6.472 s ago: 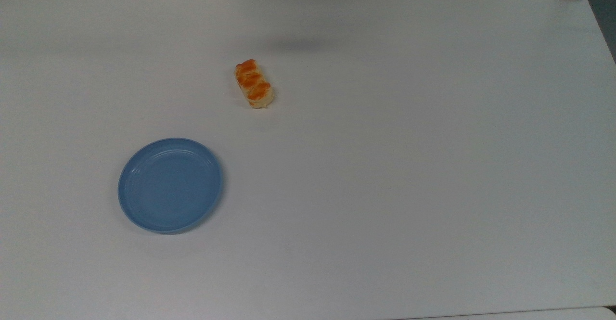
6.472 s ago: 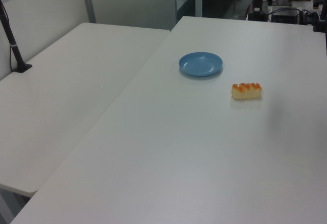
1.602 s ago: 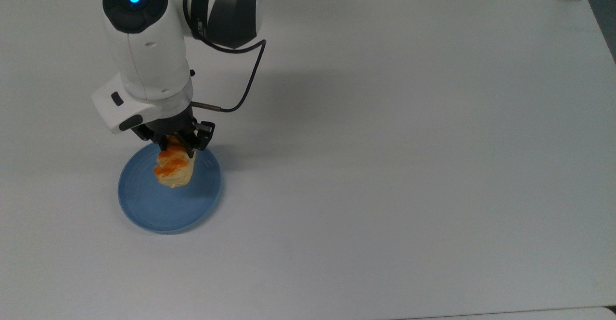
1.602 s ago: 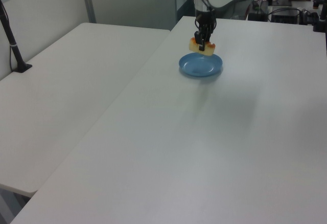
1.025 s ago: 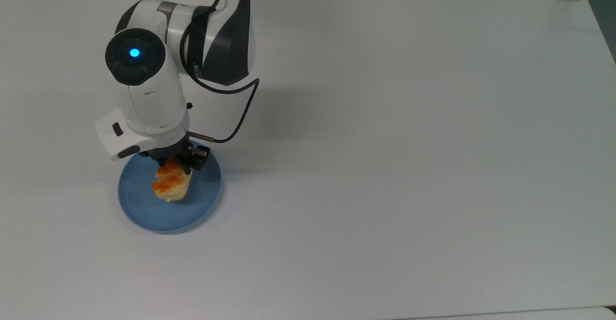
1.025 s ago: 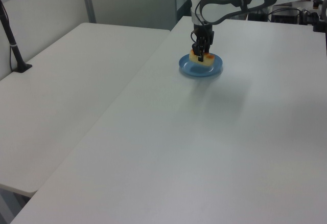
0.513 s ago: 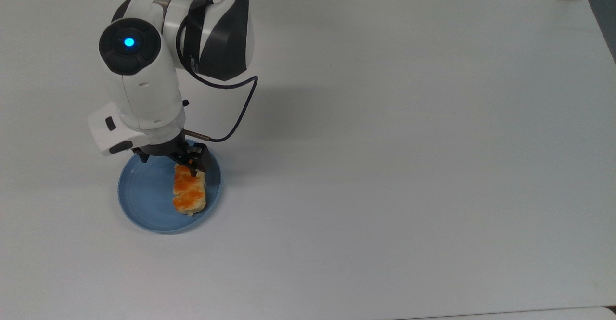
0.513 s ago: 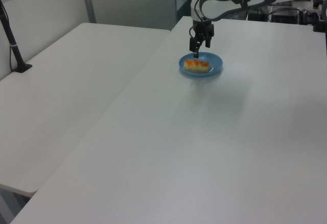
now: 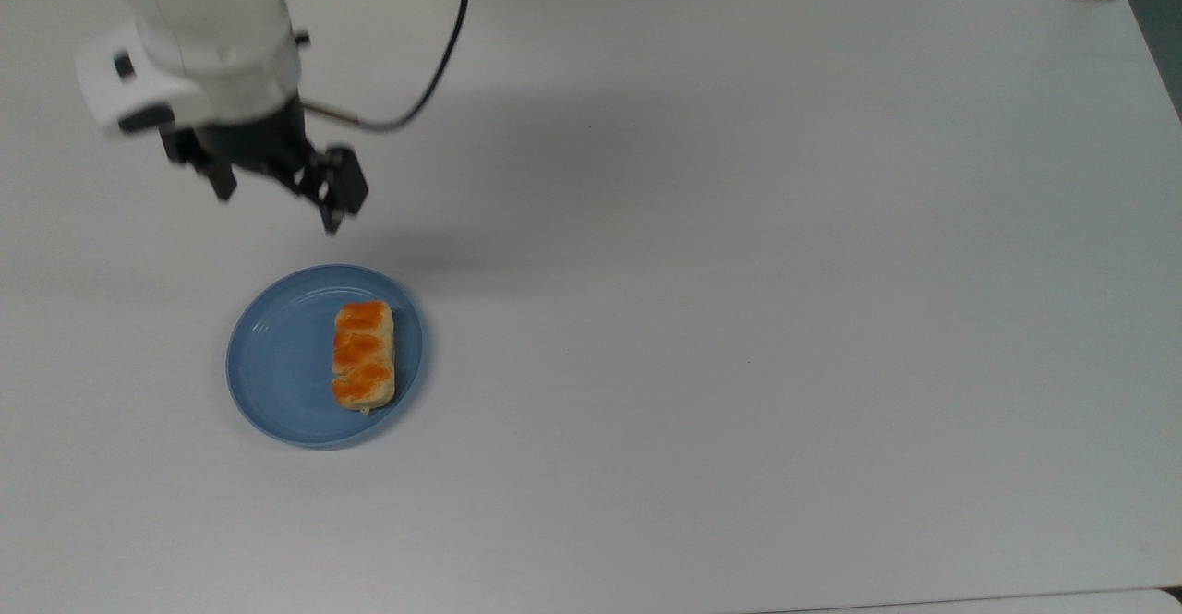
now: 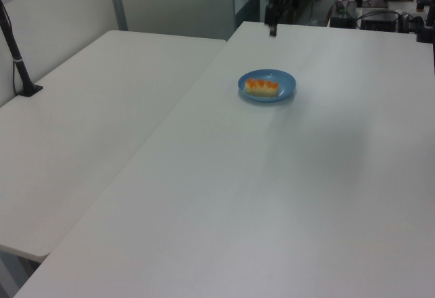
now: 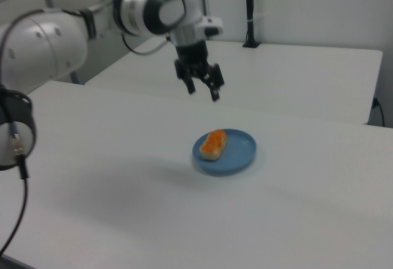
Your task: Put the bread on a plate
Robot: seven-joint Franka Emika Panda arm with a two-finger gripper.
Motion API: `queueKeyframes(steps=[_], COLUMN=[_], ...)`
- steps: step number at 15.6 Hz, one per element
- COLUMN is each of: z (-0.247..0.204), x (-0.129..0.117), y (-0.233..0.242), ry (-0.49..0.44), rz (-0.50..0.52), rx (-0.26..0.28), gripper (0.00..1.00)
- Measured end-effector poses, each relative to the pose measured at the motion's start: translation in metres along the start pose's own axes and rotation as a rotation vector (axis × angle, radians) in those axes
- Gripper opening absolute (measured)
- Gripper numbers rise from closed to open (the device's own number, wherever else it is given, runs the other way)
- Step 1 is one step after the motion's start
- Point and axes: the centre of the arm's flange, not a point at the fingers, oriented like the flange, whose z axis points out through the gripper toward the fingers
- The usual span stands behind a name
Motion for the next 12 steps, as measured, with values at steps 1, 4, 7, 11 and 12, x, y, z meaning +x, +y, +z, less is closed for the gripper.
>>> queueKeyframes(steps=[1, 4, 7, 11, 12], z=[-0.029, -0.098, -0.139, -0.158, -0.159], x=[-0.013, -0.056, -0.105, -0.146, -0.153], y=[0.003, 0.01, 0.009, -0.007, -0.016], ry=[-0.007, -0.029, -0.074, -0.09, -0.095], rz=[-0.014, -0.041, -0.066, -0.106, -0.124], rx=[0.017, 0.045, 0.051, 0.052, 0.052], gripper=[1.0, 1.0, 1.0, 1.0, 1.0])
